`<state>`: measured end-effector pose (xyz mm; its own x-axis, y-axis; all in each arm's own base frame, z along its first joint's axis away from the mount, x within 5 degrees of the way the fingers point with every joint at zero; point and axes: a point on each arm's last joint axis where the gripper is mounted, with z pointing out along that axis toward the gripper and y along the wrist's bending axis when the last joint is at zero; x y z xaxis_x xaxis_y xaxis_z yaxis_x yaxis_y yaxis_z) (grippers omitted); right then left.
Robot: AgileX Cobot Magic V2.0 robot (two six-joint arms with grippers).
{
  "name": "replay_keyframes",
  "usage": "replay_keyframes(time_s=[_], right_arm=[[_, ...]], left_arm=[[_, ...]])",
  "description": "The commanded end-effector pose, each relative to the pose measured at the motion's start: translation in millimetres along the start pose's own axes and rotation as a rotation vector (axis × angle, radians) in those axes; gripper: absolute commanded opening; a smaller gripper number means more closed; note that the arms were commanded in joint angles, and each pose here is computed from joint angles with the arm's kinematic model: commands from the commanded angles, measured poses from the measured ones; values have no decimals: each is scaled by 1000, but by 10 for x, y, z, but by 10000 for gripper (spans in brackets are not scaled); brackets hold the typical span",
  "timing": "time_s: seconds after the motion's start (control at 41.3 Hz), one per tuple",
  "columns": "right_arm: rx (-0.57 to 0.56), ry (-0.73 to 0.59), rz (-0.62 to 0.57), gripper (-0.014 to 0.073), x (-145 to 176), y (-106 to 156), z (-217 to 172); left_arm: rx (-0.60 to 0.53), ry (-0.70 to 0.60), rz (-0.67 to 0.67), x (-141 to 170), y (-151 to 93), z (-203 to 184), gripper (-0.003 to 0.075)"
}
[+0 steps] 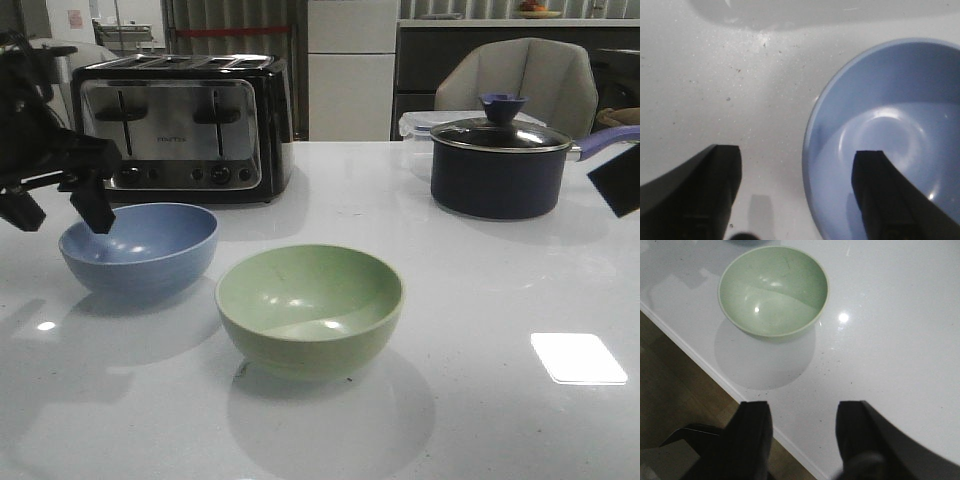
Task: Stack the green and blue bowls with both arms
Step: 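Lower the left gripper and grasp the rim of the light blue bowl, then lift the blue bowl and carry it over the green bowl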
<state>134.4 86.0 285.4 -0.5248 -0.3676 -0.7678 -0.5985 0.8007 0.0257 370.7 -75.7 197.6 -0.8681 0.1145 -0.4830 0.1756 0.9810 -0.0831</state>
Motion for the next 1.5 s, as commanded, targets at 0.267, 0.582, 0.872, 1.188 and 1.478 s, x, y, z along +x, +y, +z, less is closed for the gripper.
replay_keyframes(time_s=[0.267, 0.582, 0.872, 1.188, 1.478], right_arm=[[18, -83, -15, 425, -131, -14, -54], [18, -83, -15, 425, -131, -14, -54], [18, -83, -15, 425, -131, -14, -54], [18, -83, -15, 425, -131, -14, -54], [18, -83, -15, 425, -131, -14, -54]], left_arm=[[14, -99, -15, -179, -41, -60, 211], [16, -53, -11, -137, -43, -57, 93], [54, -47, 23, -220, -155, -377, 93], [155, -173, 227, -262, -713, -1130, 93], [270, -152, 407, -40, -1386, -1212, 93]])
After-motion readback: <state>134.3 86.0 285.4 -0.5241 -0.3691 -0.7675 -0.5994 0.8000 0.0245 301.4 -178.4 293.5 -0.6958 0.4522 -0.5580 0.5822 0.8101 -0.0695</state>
